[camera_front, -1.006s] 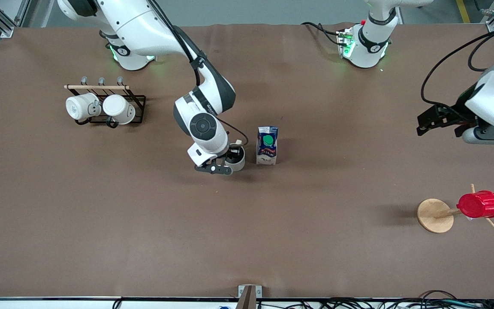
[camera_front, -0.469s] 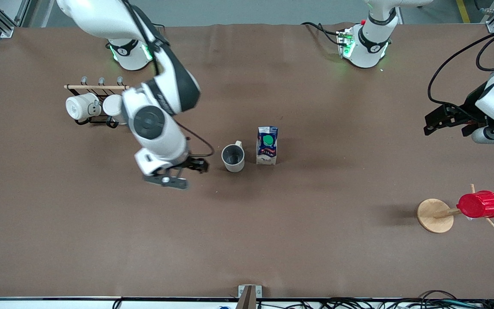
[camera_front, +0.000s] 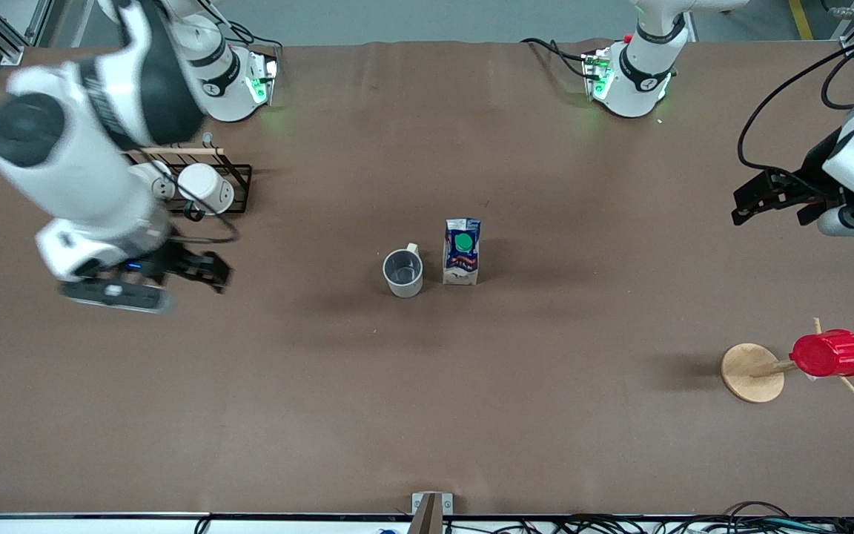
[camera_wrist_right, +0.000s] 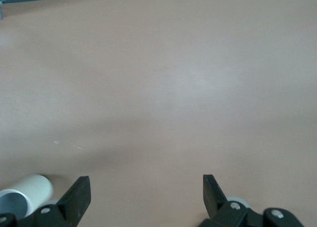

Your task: Place cup and milk on table

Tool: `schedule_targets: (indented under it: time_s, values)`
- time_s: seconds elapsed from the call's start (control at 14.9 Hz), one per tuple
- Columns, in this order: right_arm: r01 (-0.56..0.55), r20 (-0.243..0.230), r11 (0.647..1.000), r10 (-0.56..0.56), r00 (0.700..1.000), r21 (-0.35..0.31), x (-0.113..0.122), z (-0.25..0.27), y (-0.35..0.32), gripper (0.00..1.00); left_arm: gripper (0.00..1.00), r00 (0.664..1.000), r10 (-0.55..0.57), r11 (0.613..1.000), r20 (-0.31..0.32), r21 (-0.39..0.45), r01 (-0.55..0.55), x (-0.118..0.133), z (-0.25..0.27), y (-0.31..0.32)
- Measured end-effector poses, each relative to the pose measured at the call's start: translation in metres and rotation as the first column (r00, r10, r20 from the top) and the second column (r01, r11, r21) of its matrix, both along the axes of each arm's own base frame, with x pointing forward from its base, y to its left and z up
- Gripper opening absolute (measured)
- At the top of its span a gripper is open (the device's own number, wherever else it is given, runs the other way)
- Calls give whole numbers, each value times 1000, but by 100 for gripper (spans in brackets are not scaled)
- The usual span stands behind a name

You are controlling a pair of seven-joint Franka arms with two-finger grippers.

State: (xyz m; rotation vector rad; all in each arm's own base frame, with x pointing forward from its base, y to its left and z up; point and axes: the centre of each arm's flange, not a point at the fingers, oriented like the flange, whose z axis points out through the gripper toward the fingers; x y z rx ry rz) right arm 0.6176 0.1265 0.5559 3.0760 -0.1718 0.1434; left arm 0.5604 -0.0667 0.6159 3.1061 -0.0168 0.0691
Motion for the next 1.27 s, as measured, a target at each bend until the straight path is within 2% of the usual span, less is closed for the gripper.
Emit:
schedule_targets:
  time_s: [0.2,0.4,0.67,0.94,1.27]
  values:
    - [-41,-10,999,41,999,-2,-20,47,-87,100,100,1000,2,1000,-2,2,-2,-14,0,-13]
    - [-72,-43,997,72,997,1,-39,67,-129,100,100,1000,9,1000,6,2,-9,-24,3,-14]
    - [-72,-60,997,73,996,14,-45,70,-130,100,100,1000,21,1000,15,1,-21,-27,7,-8]
    - [-45,-64,997,50,997,70,-50,74,-140,100,100,1000,26,1000,16,0,-26,-29,8,-15]
    - [-28,-63,997,33,997,77,-50,73,-149,100,100,1000,24,1000,14,1,-24,-28,5,-16]
